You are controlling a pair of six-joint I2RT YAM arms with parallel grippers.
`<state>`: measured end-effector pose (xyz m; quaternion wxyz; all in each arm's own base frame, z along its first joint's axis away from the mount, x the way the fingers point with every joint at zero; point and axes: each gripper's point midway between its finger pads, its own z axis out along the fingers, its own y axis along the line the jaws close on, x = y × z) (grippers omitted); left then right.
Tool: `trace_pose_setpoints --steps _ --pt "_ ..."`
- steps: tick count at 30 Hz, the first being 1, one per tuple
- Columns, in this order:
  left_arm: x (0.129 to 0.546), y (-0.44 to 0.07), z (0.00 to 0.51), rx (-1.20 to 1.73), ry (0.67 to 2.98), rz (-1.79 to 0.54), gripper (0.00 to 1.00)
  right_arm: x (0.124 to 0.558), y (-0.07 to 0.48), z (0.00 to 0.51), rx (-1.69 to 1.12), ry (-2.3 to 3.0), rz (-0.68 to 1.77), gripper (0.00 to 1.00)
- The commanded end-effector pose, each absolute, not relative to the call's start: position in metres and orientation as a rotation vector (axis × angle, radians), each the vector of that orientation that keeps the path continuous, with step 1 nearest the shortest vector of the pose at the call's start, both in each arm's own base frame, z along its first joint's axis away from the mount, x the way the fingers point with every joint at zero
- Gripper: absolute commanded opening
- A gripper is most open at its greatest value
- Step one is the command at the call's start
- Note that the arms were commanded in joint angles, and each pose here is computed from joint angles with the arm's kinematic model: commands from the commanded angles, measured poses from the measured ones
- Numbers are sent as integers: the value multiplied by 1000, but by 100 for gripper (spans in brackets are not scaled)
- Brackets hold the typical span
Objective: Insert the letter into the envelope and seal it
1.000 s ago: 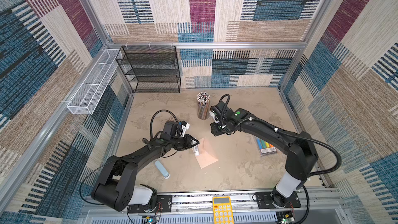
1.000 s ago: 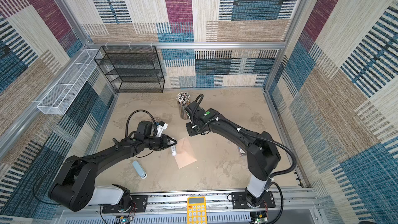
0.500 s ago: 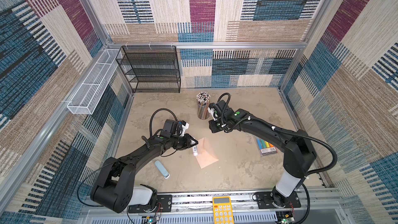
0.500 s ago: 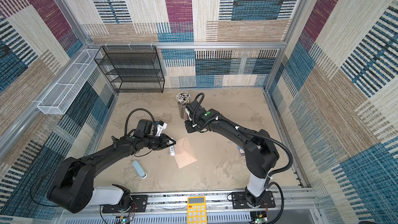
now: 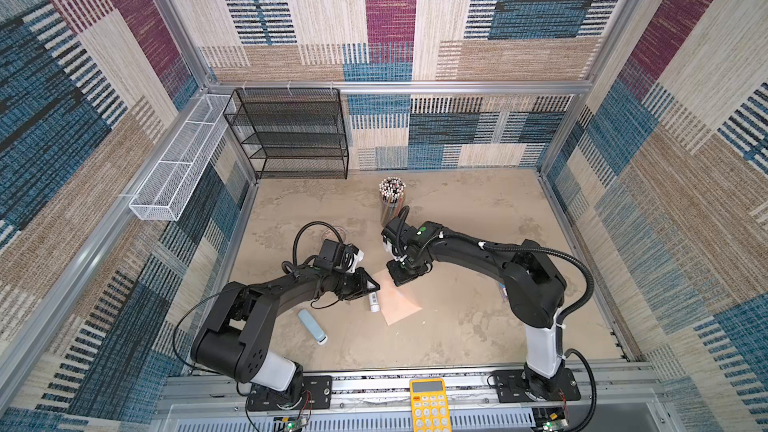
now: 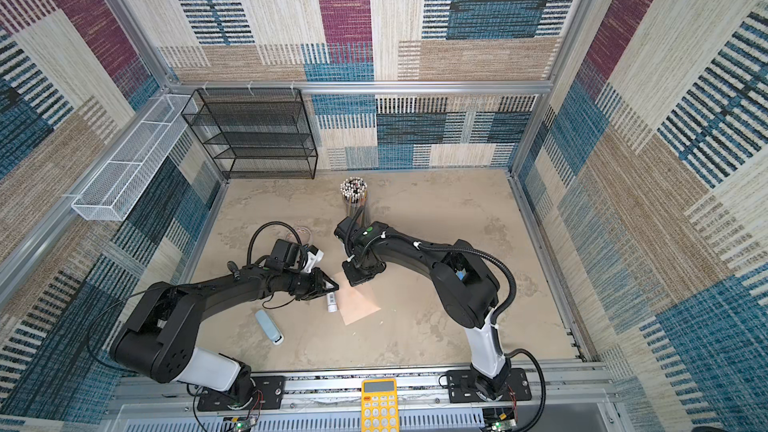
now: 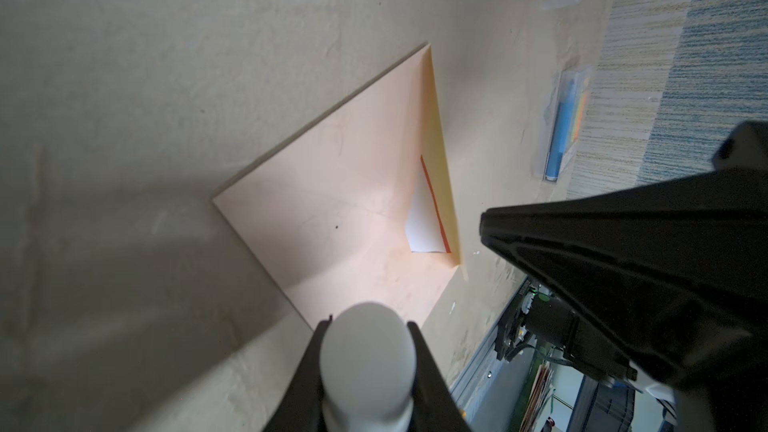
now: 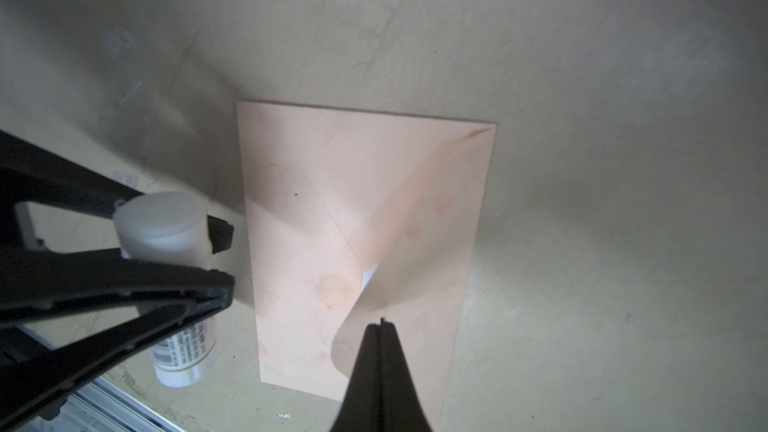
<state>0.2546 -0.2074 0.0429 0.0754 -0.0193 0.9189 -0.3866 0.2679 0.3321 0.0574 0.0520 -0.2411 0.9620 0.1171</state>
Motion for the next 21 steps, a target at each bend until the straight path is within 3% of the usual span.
trace_pose_setpoints --steps 1,21 --pt "259 -207 40 -70 2743 -1151 0 262 337 54 -729 2956 369 0" --pt "260 -206 31 -93 2759 -1145 0 248 345 17 -787 3028 238 0"
